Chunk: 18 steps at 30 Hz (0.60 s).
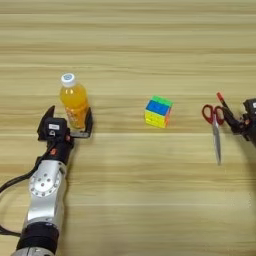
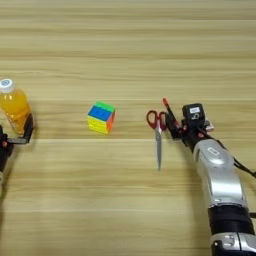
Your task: Move the objects on the table
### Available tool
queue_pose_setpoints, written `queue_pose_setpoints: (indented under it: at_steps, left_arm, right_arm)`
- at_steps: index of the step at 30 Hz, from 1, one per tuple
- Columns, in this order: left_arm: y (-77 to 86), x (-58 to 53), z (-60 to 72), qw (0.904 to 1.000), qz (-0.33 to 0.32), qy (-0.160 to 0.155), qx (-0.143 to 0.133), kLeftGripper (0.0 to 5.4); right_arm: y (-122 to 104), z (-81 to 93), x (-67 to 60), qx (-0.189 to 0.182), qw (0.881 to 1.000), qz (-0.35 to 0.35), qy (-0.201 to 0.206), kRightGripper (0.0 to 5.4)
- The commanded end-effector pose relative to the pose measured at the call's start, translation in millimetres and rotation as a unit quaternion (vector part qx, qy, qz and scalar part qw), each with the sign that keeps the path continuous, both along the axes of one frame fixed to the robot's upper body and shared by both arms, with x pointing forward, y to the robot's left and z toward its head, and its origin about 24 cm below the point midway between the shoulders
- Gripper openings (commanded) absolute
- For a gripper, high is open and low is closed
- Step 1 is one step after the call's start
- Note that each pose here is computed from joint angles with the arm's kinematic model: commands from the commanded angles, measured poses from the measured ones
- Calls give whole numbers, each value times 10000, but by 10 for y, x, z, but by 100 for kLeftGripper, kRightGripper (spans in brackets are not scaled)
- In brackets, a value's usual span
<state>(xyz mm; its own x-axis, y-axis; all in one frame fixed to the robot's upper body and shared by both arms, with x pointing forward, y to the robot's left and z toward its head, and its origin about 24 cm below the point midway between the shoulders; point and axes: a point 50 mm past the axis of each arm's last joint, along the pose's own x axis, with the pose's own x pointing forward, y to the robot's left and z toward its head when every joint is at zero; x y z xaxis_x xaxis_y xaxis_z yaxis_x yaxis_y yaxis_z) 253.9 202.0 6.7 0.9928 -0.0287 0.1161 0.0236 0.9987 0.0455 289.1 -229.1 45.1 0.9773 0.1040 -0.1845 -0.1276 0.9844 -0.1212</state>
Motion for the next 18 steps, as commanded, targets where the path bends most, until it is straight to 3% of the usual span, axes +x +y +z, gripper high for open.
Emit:
queue_pose_setpoints:
  at_steps: [1, 11, 18]
  left_arm:
    - [20, -18, -15, 10000, 8, 83, -25, 540]
    - [5, -8, -12, 10000, 3, 78, -41, 540]
    - [-7, -3, -13, 10000, -8, 81, -47, 540]
  right_arm:
    - [-158, 84, 30, -173, 9992, -296, -184, 410]
    - [-346, 92, 58, -235, 9977, -594, -222, 529]
    - [-459, 65, 58, -322, 9968, -716, -150, 536]
